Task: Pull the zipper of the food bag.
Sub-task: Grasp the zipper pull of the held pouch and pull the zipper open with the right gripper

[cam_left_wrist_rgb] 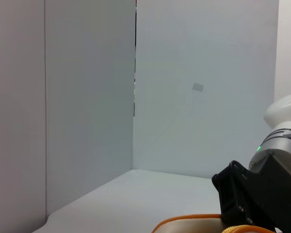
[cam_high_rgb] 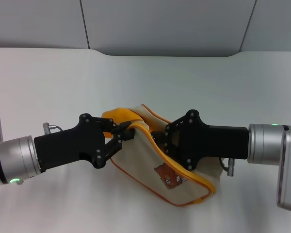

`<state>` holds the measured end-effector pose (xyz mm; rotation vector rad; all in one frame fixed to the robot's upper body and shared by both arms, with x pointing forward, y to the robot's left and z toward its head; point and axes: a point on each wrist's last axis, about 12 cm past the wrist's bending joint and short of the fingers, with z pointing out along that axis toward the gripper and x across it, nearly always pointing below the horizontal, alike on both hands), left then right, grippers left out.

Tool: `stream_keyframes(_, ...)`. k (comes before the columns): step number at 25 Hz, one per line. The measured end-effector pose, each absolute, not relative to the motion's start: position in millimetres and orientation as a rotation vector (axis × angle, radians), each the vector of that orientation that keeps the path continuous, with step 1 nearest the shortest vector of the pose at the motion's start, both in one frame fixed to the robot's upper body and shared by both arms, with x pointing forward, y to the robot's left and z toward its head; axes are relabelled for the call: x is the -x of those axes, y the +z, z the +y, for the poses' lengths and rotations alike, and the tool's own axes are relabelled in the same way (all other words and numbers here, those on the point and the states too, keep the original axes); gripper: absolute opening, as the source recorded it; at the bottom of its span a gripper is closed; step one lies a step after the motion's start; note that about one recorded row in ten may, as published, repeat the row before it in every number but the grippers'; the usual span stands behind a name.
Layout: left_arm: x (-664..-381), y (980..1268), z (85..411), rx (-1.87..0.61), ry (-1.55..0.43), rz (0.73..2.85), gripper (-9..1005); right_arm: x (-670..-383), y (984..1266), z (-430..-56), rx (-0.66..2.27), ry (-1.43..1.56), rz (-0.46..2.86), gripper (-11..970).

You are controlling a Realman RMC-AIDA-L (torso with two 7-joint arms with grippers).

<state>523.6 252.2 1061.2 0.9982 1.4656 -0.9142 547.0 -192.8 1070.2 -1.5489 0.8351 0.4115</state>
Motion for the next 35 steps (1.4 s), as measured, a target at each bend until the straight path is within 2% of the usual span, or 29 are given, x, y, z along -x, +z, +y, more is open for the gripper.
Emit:
stream_keyframes(3, -522, 1060, 252, -0.993, -0.918, 1.468, 99, -547, 1070, -193, 1.544, 0.422, 0.851, 1)
stream_keyframes(12, -522, 1060, 258, -0.941, -0.902, 1.482, 97, -544, 1072, -201, 1.6, 0.486, 0.908, 0)
stream_keyframes(20, -525, 1056, 279, -0.736, -0.814, 1.544, 96, -522, 1062, -239, 1.657, 0.489, 1.088, 7)
stream_keyframes(26, -519, 1050, 280, -0.697, -0.824, 1.574, 95, -521, 1064, -254, 1.468, 0.466, 1.166, 31)
stream_keyframes(31, -505, 1040, 282, -0.632, -0.848, 1.602, 95, -524, 1066, -256, 1.326, 0.487, 1.201, 51)
stream_keyframes(33, -497, 1034, 284, -0.579, -0.853, 1.611, 94, -528, 1073, -261, 1.185, 0.533, 1.225, 59)
stream_keyframes(35, -495, 1033, 285, -0.558, -0.85, 1.615, 94, -529, 1076, -263, 1.139, 0.564, 1.233, 141)
